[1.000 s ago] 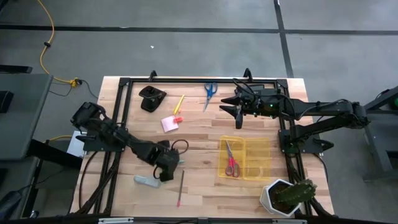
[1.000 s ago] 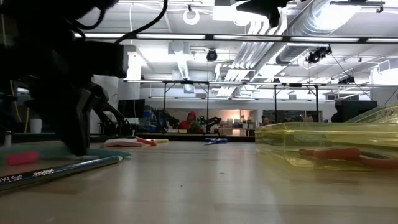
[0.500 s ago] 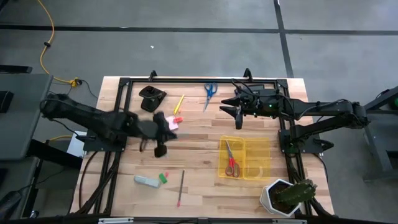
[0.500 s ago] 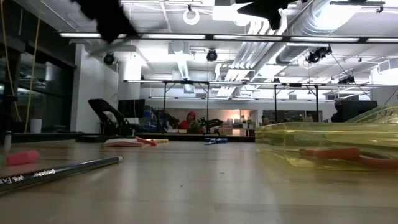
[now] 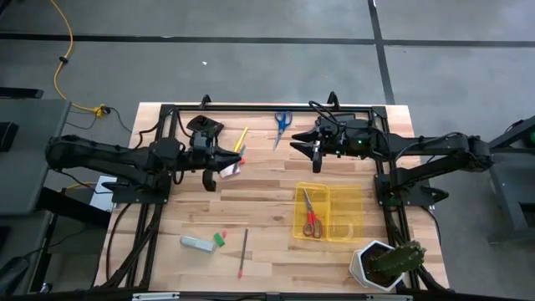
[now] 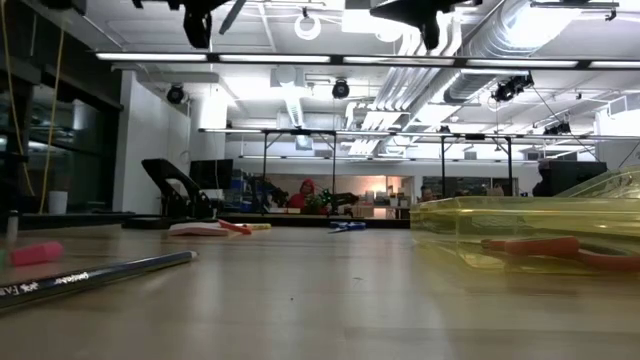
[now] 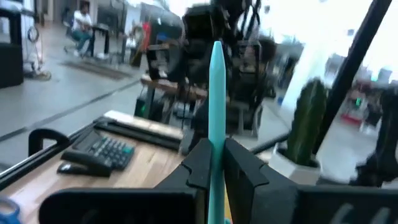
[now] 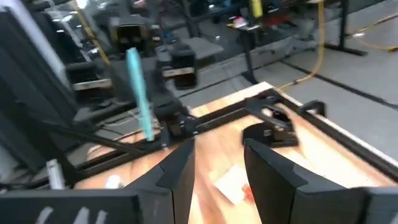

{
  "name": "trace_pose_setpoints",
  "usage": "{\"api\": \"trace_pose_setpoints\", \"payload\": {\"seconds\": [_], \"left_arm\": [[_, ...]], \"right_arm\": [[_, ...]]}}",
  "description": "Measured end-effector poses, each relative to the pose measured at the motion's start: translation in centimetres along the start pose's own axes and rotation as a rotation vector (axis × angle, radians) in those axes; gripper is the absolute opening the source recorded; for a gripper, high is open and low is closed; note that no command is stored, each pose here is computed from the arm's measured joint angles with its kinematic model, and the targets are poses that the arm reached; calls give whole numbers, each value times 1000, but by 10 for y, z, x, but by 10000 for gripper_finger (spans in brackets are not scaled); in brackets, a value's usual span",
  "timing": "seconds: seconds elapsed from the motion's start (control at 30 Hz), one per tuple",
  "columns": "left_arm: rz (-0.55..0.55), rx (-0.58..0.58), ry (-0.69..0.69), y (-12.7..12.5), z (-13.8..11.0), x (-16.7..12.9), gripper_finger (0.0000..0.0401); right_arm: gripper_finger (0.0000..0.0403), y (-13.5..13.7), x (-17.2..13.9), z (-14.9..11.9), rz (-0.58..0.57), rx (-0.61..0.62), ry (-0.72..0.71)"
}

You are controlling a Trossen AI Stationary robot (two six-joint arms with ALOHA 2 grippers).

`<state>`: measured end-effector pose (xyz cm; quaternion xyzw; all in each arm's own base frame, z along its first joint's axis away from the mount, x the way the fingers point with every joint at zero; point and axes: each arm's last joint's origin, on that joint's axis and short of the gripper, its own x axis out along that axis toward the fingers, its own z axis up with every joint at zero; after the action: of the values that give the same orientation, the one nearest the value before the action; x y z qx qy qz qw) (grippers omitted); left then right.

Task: Pack school essentials
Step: Put the light blue pen into the supply box

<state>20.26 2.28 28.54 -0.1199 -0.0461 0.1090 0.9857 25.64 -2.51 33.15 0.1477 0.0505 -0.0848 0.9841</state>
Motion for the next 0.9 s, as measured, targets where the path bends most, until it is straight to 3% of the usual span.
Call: {"api": "trace_pose_setpoints", "payload": {"seconds": [0.2, 0.57, 0.9], "left_arm": [[9, -22, -60, 8, -3, -2, 15], [35, -19, -63, 14, -3, 1, 15], [13, -2, -23, 11, -3, 48, 15]], "right_arm": [[130, 3, 18, -5, 111, -5, -27], [130, 3, 21, -5, 117, -6, -38], [130, 5, 50, -6, 129, -8, -88]]}}
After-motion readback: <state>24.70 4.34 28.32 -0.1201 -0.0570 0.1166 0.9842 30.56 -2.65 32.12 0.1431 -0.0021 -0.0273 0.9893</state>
